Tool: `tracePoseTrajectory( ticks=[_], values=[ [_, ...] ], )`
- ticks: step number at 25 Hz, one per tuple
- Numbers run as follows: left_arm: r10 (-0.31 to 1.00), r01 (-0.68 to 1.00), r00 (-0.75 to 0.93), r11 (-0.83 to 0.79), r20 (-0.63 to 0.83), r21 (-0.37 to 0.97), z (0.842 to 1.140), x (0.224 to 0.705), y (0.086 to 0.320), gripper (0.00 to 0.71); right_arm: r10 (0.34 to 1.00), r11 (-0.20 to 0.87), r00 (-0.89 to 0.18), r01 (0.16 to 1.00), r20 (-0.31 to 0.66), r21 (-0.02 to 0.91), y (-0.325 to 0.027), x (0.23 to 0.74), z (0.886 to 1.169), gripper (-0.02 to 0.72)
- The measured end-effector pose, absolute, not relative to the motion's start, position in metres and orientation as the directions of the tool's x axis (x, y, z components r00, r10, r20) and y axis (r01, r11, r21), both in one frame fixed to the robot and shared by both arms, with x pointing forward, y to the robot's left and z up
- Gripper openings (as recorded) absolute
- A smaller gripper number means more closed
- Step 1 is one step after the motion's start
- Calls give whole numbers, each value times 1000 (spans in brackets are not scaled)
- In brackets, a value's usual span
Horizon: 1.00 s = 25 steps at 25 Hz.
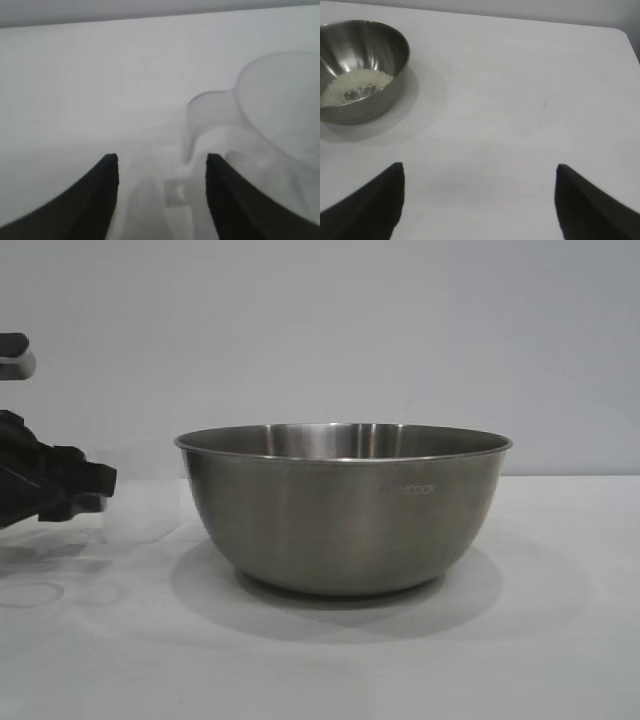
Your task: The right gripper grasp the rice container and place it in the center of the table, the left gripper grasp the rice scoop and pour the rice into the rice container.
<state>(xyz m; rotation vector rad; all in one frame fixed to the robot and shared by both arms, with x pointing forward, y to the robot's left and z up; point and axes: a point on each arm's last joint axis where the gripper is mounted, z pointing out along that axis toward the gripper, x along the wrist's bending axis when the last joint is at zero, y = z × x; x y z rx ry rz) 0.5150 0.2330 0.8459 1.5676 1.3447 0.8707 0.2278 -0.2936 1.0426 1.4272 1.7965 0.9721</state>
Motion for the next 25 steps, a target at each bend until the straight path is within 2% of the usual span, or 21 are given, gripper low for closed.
tracePoseTrajectory(
  ticks=[11,17,25],
  values=[
    [976,352,216,-47,-32,935,880,468,242,405,978,137,-207,506,-35,852,-294,228,1043,571],
    [965,474,197,61,-173,878,881,460,239,405,978,137,-207,506,-35,852,-294,228,1043,571],
    [956,552,257,-27,-140,834,884,462,234,405,978,137,-207,506,-35,852,-294,228,1043,571]
  ],
)
